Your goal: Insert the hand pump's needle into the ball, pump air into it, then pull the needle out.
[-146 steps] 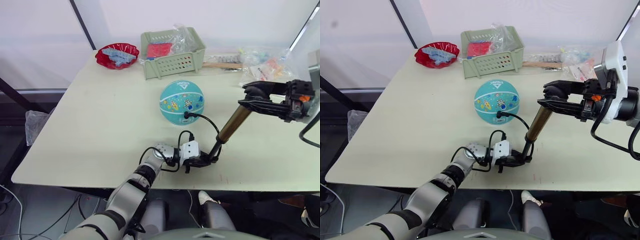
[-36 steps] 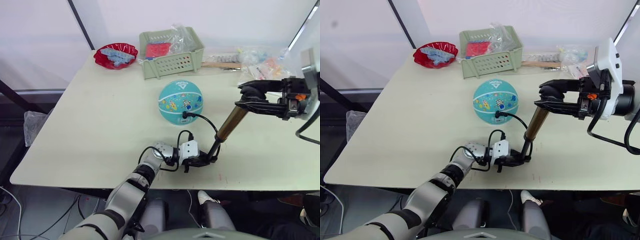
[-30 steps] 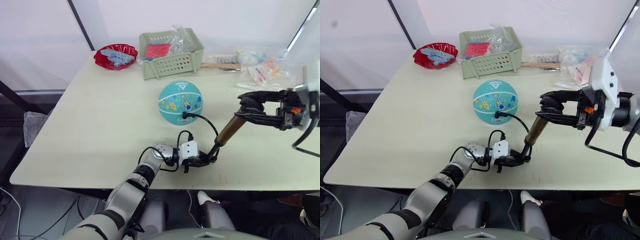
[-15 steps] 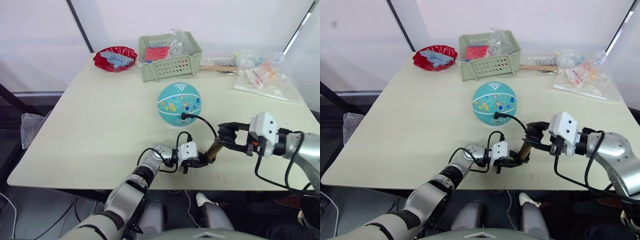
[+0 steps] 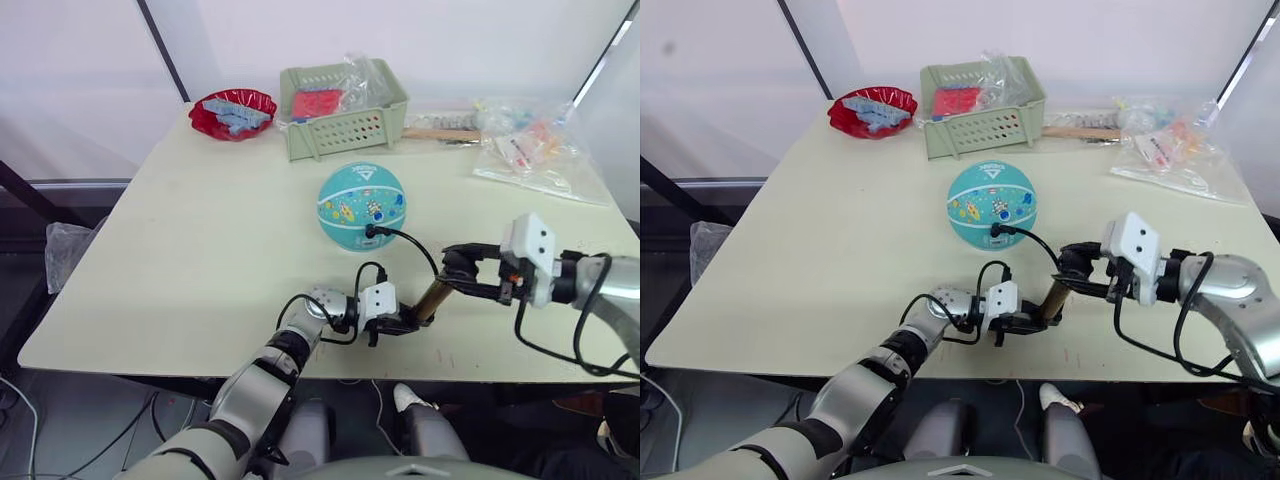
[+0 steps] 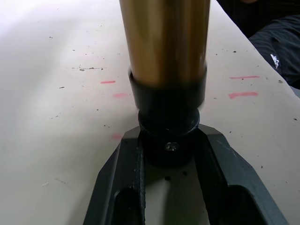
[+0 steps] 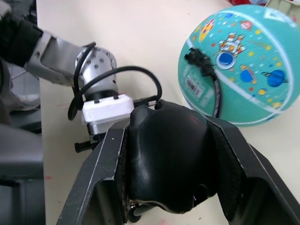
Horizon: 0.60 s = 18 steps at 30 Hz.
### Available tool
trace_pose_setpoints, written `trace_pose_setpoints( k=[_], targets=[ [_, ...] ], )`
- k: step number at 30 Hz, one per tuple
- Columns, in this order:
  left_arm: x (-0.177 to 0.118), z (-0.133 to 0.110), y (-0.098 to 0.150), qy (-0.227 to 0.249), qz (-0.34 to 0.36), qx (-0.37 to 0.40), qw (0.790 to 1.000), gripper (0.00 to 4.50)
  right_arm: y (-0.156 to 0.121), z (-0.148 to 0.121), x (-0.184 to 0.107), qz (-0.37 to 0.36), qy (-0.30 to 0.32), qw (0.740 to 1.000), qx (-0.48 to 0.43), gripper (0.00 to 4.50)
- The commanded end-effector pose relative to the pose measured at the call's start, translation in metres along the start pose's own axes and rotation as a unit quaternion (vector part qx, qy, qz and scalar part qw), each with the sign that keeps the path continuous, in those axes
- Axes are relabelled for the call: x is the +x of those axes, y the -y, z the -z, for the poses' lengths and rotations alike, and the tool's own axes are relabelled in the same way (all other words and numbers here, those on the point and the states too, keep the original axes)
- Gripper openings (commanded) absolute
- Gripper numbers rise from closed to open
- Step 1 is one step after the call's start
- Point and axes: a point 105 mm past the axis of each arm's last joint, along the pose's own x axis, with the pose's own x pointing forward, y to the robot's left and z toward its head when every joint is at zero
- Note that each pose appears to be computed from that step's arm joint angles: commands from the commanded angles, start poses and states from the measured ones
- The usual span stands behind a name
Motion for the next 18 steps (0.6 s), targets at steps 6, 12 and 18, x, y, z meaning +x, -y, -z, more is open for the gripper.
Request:
trace_pose_setpoints(
  k=[6,12,18],
  targets=[
    [-0.007,0.044,0.028,-0.071,0.030,-0.065,0.995,1.03,0.021,-0.078,-0.048,0.033,0.057,0.997,-0.043,1.94],
    [-0.007,0.043,0.027,-0.071,0.031,-0.061,0.995,1.03,0.023,-0.104,-0.063,0.031,0.071,0.996,-0.039,1.94],
    [-0.006,0.044,0.028,-0.072,0.032,-0.061,0.995,1.03,0.021,-0.094,-0.056,0.021,0.043,0.998,-0.037,1.94]
  ],
)
